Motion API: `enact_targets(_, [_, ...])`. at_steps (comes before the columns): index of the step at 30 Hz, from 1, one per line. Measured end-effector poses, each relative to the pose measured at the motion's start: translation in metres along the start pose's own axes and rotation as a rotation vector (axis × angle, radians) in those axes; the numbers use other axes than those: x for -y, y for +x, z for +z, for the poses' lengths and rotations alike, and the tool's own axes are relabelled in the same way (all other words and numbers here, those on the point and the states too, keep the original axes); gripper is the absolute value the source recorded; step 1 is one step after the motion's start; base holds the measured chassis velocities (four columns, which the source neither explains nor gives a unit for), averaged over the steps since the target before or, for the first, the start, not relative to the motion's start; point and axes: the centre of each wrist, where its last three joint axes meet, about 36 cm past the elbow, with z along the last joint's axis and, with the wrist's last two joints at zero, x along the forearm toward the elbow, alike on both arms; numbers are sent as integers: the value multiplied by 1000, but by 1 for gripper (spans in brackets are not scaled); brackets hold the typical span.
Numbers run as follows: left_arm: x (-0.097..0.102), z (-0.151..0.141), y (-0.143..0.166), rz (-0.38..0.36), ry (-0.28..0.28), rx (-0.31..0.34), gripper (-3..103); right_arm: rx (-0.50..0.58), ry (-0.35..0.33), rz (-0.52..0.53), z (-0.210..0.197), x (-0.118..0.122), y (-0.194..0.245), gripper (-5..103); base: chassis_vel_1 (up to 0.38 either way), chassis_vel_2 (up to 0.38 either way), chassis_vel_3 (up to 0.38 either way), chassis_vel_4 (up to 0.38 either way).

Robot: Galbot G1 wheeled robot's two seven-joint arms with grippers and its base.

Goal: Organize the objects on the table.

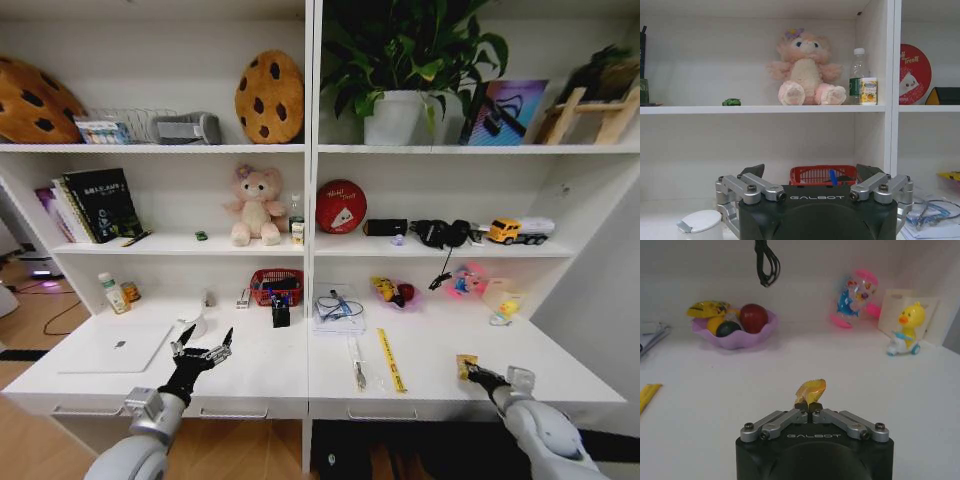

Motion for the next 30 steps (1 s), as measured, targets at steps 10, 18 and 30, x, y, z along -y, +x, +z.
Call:
enact_targets(10, [0,0,0,0,0,0,100,198,193,-189,-47,-9,-13,0,0,0,0,0])
enact_targets(18, [0,0,0,0,0,0,100,257,239,-291,-79,-2,-96,0,0,0,0,0])
enact_targets(30, [0,0,0,0,0,0,100,286,210,-377,-118,-38,-181,0,0,0,0,0])
